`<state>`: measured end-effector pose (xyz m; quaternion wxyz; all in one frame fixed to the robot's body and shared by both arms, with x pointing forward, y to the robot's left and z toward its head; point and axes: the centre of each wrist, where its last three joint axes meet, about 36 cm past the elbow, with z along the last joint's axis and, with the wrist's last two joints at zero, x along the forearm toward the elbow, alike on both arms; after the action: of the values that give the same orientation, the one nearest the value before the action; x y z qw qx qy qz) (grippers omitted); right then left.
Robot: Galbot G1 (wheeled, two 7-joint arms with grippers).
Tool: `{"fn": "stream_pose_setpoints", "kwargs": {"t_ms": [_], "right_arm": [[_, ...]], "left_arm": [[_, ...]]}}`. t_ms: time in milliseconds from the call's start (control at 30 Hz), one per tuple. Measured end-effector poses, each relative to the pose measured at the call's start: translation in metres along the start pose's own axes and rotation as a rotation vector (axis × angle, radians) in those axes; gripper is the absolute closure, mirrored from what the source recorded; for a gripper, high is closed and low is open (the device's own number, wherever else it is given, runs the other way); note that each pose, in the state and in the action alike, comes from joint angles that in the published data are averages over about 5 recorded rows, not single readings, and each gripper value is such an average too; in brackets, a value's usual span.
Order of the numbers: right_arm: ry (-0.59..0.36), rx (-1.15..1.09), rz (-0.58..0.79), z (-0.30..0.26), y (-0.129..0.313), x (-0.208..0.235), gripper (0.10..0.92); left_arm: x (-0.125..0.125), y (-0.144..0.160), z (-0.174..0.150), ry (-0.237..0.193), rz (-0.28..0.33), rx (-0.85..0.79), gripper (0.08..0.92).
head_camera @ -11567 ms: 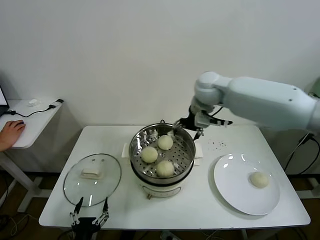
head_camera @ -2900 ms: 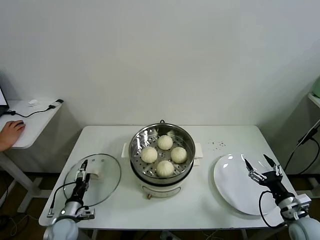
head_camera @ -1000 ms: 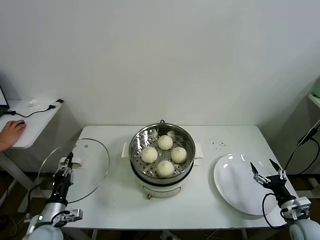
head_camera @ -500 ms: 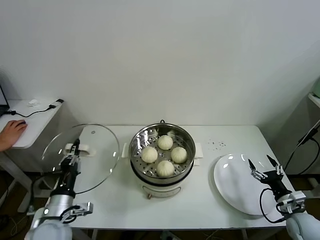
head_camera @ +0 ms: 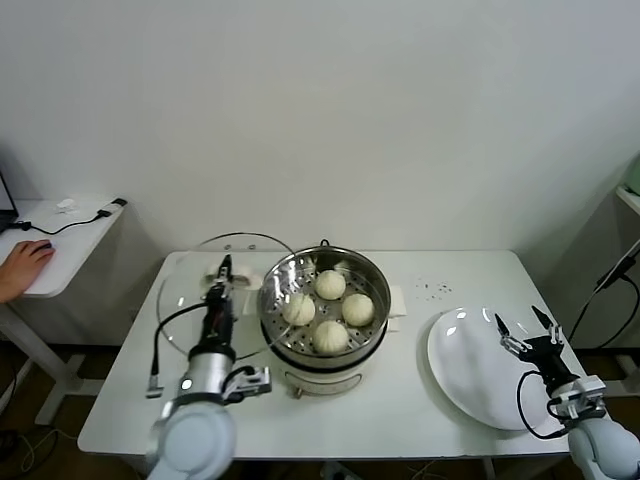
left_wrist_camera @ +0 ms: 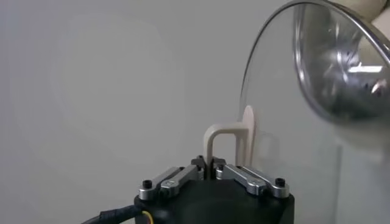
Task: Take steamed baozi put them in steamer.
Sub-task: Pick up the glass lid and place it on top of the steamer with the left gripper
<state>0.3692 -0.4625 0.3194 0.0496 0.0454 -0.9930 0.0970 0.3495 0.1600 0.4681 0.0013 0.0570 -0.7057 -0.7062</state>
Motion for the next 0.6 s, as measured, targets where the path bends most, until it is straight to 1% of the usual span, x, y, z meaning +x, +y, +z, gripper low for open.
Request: {"fn": "stream_pose_setpoints", "kwargs": {"t_ms": [333,600], "right_arm": [[0.008,0.0,0.016,0.006,-0.002,0.002,0.2],[0.012,0.004,0.028,0.009,-0.009,0.006,0.2]], "left_arm": [[-0.002,-0.003,-0.081,-0.029,0.068,0.067,0.857],[-0.01,-0.007,-0.131,-0.028,0.081,0.118,0.857]]}}
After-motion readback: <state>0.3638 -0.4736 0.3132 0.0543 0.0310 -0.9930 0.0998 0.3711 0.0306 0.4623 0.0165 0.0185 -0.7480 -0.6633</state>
